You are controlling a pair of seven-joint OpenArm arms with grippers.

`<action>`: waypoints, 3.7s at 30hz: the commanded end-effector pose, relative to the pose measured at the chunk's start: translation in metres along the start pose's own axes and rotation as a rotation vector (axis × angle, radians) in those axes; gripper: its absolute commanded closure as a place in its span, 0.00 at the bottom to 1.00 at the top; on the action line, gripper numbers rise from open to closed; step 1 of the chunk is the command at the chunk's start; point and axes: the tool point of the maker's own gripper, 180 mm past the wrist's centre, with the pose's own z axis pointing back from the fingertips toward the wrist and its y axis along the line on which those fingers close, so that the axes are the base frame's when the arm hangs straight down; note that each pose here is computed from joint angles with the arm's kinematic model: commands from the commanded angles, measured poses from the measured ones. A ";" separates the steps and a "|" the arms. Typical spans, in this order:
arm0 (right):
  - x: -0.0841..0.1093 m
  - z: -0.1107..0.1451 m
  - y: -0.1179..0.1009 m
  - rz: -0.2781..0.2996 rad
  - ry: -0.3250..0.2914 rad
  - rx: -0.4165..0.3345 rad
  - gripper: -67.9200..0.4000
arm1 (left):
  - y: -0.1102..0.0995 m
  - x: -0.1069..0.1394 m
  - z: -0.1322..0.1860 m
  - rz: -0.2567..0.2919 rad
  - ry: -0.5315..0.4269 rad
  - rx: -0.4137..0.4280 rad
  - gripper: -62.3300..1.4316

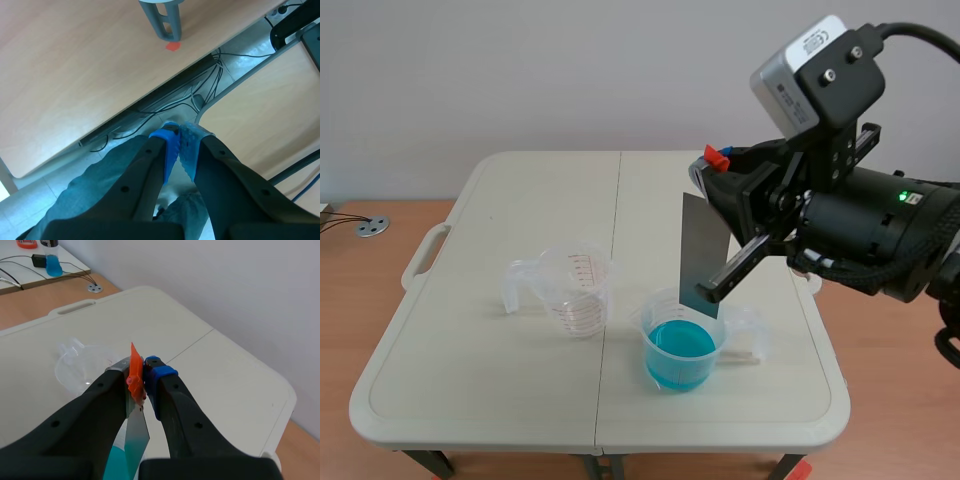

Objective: Hold the metal plate by the orange handle, dip it into the blue solution, take it out and point at it, then put the plate back in the beaker on the left.
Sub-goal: 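Raise the plate and point at it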

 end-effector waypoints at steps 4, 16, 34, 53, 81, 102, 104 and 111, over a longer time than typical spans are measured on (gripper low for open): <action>0.022 0.000 0.002 -0.001 -0.053 0.011 0.97 | 0.015 0.029 -0.004 -0.036 -0.084 0.019 0.95; 0.045 0.001 0.010 -0.029 -0.060 0.041 0.97 | 0.036 0.135 -0.006 -0.141 -0.331 -0.019 0.95; 0.083 0.011 0.014 -0.026 -0.131 0.056 0.97 | -0.024 0.214 -0.015 -0.237 -0.528 -0.281 0.95; 0.091 0.013 0.017 -0.039 -0.144 0.068 0.97 | -0.089 0.284 -0.034 -0.327 -0.635 -0.449 0.95; 0.091 0.013 0.017 -0.038 -0.144 0.068 0.97 | -0.121 0.338 -0.039 -0.373 -0.719 -0.461 0.95; 0.091 0.013 0.017 -0.038 -0.144 0.068 0.97 | -0.117 0.331 -0.048 -0.358 -0.691 -0.458 0.95; 0.091 0.013 0.017 -0.038 -0.144 0.068 0.97 | -0.117 0.331 -0.048 -0.358 -0.691 -0.458 0.95; 0.091 0.013 0.017 -0.038 -0.144 0.068 0.97 | -0.117 0.331 -0.048 -0.358 -0.691 -0.458 0.95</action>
